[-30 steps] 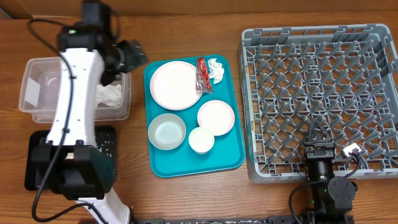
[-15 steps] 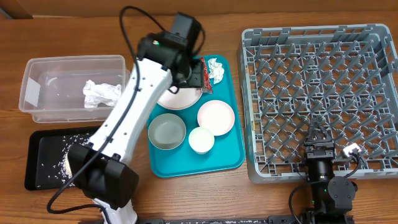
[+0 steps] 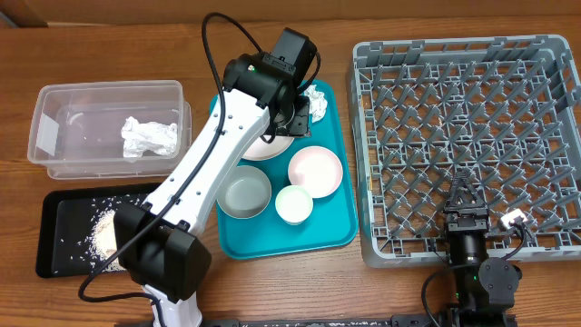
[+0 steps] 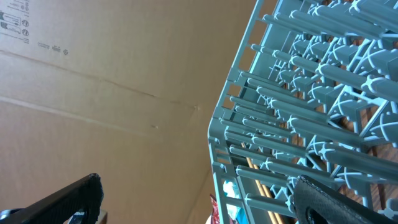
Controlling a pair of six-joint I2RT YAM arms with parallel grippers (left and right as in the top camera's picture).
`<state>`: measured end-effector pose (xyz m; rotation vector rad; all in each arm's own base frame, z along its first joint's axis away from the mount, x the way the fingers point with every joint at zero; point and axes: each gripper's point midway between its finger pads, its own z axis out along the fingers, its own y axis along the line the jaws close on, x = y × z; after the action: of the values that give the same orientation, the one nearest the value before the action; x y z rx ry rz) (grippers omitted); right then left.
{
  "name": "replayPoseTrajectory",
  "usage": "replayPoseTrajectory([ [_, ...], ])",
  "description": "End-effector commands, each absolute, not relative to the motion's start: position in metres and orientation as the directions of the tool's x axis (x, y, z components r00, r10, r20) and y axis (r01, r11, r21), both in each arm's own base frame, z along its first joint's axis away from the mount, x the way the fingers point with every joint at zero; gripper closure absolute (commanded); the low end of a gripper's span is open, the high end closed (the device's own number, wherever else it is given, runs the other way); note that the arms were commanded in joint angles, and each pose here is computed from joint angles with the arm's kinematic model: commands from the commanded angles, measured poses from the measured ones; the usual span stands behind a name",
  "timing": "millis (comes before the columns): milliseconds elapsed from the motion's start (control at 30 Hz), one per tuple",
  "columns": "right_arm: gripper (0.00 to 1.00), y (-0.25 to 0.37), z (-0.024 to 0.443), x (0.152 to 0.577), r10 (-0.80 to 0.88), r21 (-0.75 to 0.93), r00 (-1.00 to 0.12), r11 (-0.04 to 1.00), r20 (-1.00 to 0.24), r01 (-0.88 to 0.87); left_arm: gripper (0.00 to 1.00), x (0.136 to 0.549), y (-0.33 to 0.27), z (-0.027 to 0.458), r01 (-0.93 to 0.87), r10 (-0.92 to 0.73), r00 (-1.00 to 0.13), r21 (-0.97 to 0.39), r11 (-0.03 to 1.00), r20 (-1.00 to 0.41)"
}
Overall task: Sort waste into correct bins and load items into the dishwasher
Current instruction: 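Move the left gripper back to the red wrapper on the teal tray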
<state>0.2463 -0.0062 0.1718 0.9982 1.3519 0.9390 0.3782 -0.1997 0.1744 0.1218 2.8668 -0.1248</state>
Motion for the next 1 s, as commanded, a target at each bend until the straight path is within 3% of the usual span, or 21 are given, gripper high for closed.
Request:
replayPoseTrajectory([
  [0,0.0,-0.009,0.17,0.246,0.944,0.944,0.032,0.328,-0.329,0.035,0.56,0.377,-0.201,0.16,0.1,0.084,-0.97,-0.059,0.993,-0.229],
  [67,0.0,-0.009,0.17,0.246,0.944,0.944,0.032,0.328,-0.329,0.035,0.62,0.376,-0.203,0.157,0.102,0.085,-0.973,-0.069,0.992,-0.216],
  [167,0.0,-0.009,0.17,0.246,0.944,0.944,0.032,0.328,-0.329,0.035,0.62,0.374,-0.207,0.156,0.107,0.086,-0.975,-0.09,0.99,-0.206],
  [300,0.0,-0.009,0.17,0.246,0.944,0.944,0.031,0.328,-0.329,0.036,0.59,0.373,-0.207,0.156,0.107,0.088,-0.975,-0.088,0.99,-0.203],
  [433,0.0,-0.009,0.17,0.246,0.944,0.944,0.032,0.328,-0.329,0.035,0.46,0.371,-0.206,0.155,0.121,0.103,-0.975,-0.082,0.989,-0.196],
  [967,0.0,-0.009,0.17,0.246,0.944,0.944,0.032,0.328,-0.329,0.035,0.46,0.364,-0.208,0.154,0.136,0.118,-0.979,-0.103,0.985,-0.167],
])
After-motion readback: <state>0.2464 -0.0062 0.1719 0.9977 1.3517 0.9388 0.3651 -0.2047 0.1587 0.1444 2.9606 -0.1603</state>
